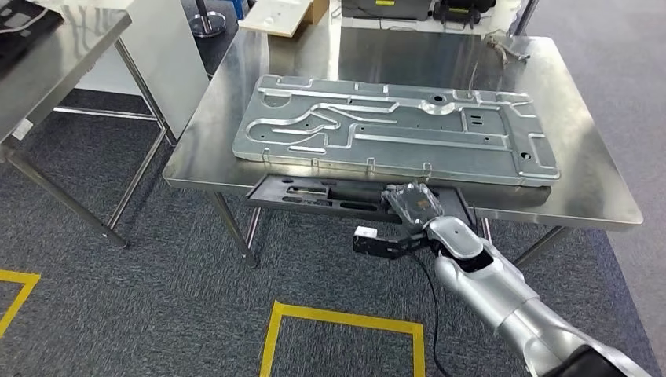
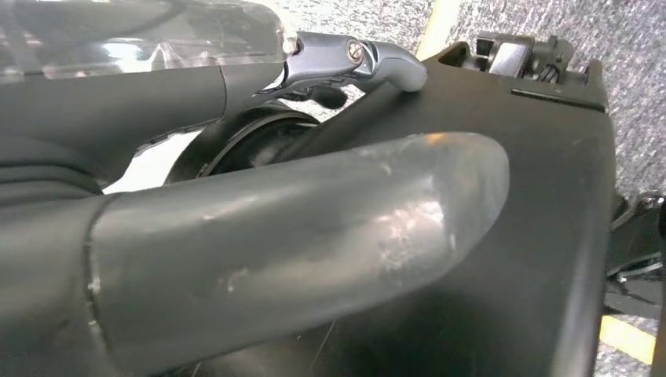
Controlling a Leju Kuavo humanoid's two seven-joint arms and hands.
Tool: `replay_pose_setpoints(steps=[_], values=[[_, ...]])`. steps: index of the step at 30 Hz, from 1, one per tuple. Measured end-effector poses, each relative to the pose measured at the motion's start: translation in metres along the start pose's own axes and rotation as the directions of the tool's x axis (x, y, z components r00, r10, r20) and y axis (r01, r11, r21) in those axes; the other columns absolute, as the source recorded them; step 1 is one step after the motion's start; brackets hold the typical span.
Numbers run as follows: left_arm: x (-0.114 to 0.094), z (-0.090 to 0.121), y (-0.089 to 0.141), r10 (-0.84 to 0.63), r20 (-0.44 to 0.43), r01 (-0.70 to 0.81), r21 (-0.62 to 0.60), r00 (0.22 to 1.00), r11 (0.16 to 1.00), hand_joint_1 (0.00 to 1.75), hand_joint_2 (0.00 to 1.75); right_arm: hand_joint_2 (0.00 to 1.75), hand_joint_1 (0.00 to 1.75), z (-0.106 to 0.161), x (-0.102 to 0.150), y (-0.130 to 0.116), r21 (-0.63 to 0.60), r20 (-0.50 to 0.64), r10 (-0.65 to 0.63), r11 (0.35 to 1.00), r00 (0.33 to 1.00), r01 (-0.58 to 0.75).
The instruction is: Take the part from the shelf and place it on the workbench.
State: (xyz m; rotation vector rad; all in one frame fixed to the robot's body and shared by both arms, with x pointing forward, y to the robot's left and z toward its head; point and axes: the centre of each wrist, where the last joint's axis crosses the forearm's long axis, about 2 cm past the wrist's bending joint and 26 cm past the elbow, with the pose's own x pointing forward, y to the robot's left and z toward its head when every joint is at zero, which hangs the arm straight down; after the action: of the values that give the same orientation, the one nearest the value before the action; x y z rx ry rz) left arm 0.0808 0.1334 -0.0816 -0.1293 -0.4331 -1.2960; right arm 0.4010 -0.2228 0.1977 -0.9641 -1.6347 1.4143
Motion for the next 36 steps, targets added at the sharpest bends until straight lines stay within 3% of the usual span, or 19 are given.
replay_pose_setpoints(steps=[4, 12, 18, 30, 32, 34, 36], values=[[0.0, 0.0, -0.004, 0.001, -0.004, -0.001, -0.007, 1.0, 1.0, 0.0, 0.0, 1.75, 1.75, -0.01, 0.004, -0.017, -0.029, 0.015, 0.025, 0.999, 1.0, -0.024], [-0.003, 0.001, -0.014, 0.005, -0.009, -0.005, -0.027, 1.0, 1.0, 0.0, 0.0, 1.75, 1.75, -0.015, 0.017, -0.027, -0.049, 0.05, 0.051, 0.998, 0.997, -0.048], [-0.002, 0.001, -0.008, 0.005, -0.008, -0.005, -0.01, 1.0, 1.0, 0.0, 0.0, 1.75, 1.75, -0.024, 0.017, -0.061, -0.134, 0.072, 0.097, 0.987, 0.993, -0.087], [-0.001, 0.0, -0.003, 0.003, 0.002, -0.003, 0.005, 1.0, 1.0, 0.0, 0.0, 1.75, 1.75, -0.017, 0.01, -0.052, -0.114, 0.047, 0.139, 0.985, 0.989, -0.133], [0.0, 0.0, -0.003, 0.003, 0.003, -0.003, 0.005, 1.0, 1.0, 0.0, 0.0, 0.87, 0.87, -0.018, 0.009, -0.054, -0.126, 0.041, 0.14, 0.983, 0.989, -0.134], [0.001, 0.0, -0.004, 0.003, 0.002, -0.003, 0.004, 1.0, 1.0, 0.0, 0.87, 0.0, 0.0, -0.018, 0.008, -0.053, -0.138, 0.036, 0.135, 0.982, 0.99, -0.129], [0.0, 0.0, -0.004, 0.004, 0.002, -0.004, 0.002, 1.0, 1.0, 0.0, 0.87, 0.0, 0.0, -0.017, 0.008, -0.05, -0.138, 0.035, 0.129, 0.983, 0.991, -0.123]])
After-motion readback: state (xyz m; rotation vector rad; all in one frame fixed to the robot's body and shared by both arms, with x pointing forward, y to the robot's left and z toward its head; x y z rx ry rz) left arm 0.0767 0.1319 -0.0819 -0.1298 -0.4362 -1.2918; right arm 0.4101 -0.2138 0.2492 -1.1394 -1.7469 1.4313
